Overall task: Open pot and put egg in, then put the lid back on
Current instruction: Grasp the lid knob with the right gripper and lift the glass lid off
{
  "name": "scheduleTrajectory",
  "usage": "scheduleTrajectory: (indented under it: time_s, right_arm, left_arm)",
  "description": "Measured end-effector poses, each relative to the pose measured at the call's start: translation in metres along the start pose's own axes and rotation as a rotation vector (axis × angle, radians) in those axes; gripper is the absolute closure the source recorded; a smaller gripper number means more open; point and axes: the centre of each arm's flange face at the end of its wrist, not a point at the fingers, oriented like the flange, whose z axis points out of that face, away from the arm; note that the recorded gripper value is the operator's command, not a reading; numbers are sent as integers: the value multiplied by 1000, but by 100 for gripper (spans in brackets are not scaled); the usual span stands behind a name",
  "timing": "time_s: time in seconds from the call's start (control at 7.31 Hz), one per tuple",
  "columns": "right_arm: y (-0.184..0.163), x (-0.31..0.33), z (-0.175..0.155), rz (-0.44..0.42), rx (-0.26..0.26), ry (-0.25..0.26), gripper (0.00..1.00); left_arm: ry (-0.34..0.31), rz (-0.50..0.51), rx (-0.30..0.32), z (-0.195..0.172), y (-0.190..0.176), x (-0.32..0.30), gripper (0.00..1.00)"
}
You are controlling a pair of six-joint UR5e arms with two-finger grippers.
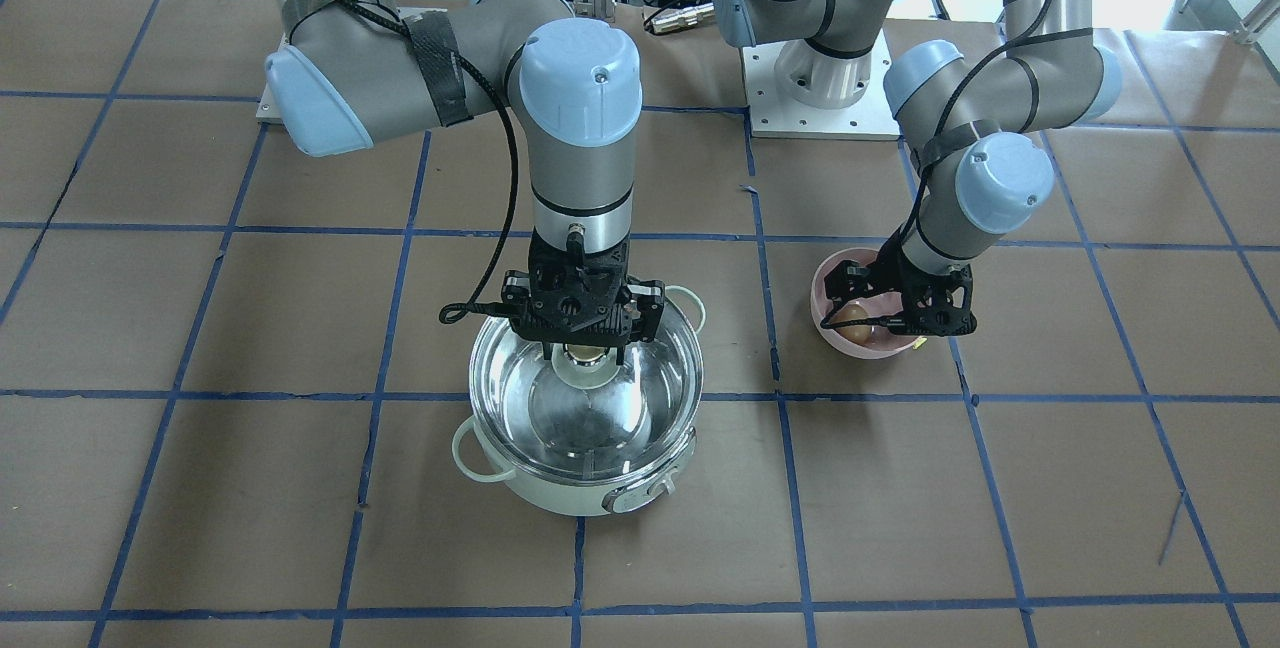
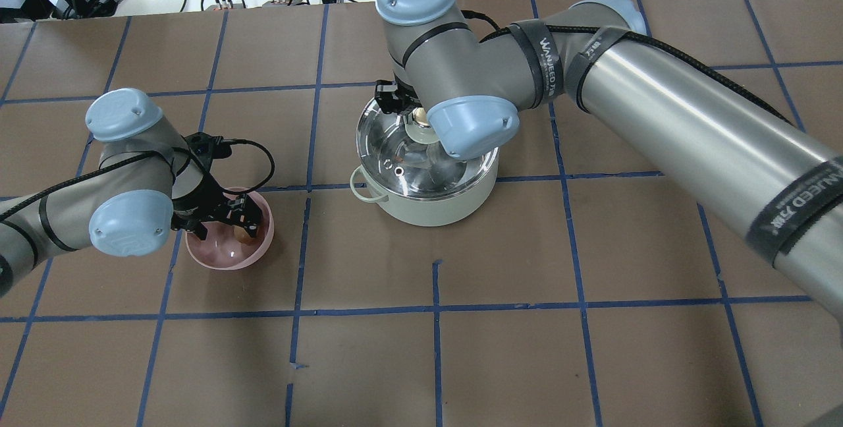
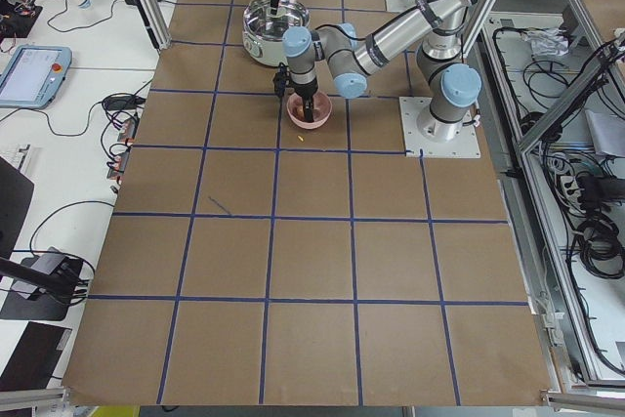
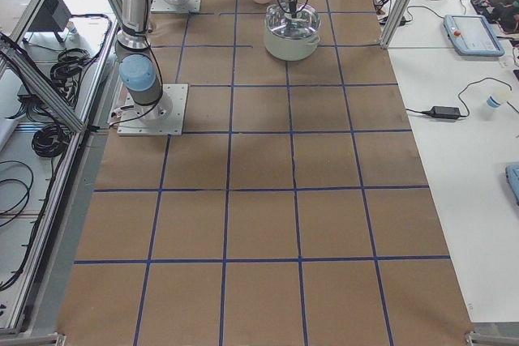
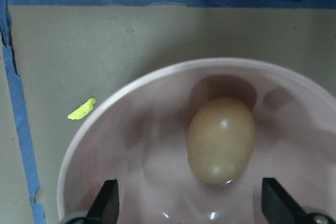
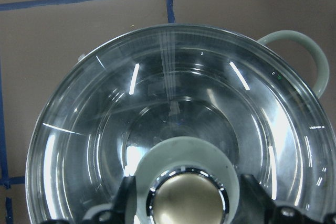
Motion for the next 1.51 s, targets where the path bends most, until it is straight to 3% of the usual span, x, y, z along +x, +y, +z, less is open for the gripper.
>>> scheduleTrajectory:
  time_s: [0.41, 0.82, 1.23, 1.51]
  right_arm:
    - [-5, 4, -7, 4, 7, -2, 56]
    - [-32, 49, -59, 38, 33, 4, 61]
    - [-61, 197, -118, 48, -8, 64, 64]
    - [-65, 257, -135, 53, -41, 60, 64]
  left_arm:
    - [-10, 27, 39, -1, 0, 3, 5]
    - [-14, 53, 63, 0, 1, 3, 7]
    - [-9, 56, 68, 1, 0, 3, 7]
    - [-7, 60, 66, 3, 1, 3, 8]
